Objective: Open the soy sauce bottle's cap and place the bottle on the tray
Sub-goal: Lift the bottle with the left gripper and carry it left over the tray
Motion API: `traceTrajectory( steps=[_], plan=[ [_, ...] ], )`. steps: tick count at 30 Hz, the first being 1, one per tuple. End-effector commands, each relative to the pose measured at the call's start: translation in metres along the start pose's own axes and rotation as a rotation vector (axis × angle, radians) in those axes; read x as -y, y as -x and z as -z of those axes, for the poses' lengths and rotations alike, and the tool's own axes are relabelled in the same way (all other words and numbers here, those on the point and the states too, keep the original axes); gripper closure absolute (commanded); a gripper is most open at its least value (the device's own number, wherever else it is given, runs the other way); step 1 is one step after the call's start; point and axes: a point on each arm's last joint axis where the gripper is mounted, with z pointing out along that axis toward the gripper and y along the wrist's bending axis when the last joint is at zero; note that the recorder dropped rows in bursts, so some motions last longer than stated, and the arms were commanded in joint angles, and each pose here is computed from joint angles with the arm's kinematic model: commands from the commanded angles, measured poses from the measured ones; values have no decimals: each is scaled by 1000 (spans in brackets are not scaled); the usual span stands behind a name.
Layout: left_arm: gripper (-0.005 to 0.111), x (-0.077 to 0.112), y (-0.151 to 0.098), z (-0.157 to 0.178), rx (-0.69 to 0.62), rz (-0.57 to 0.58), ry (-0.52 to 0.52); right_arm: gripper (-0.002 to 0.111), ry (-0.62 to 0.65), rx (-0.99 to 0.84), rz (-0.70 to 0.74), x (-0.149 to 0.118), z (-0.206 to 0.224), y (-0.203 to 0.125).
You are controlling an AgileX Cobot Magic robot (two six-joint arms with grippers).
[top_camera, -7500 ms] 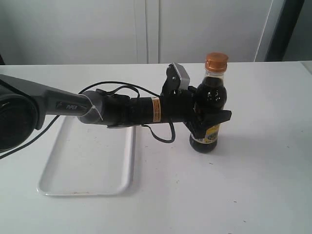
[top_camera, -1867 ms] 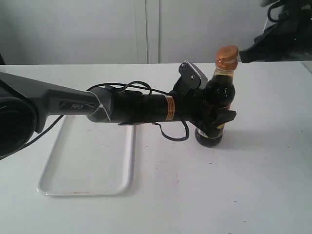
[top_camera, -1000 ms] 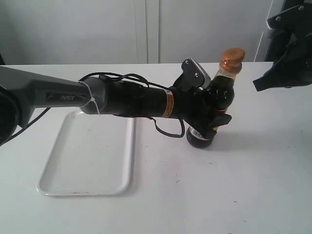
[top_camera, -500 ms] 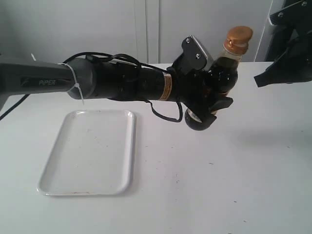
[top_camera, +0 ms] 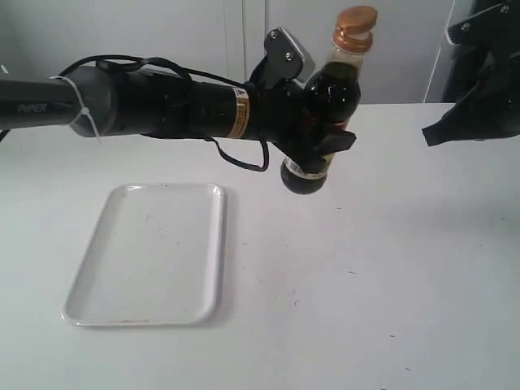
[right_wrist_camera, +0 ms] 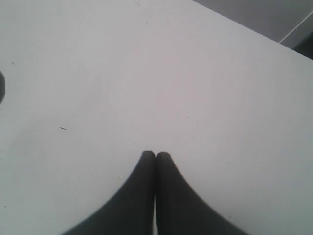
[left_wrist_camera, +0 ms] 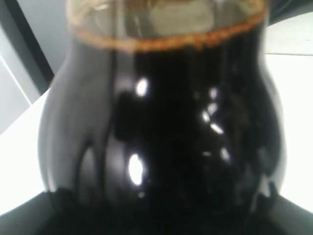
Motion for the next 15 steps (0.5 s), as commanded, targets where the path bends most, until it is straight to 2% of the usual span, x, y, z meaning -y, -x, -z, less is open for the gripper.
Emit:
traceTrajectory(
  steps=[1, 11, 15],
  plan=[
    [107, -9, 23, 20, 75, 6, 1, 108, -4, -11, -12, 3, -6, -3],
    [107, -44, 31, 61, 57, -2, 115, 108, -11, -11, -12, 4, -10, -4],
    [107, -55, 34, 81, 33, -11, 123, 108, -15, -6, -12, 4, -10, -3]
  ],
)
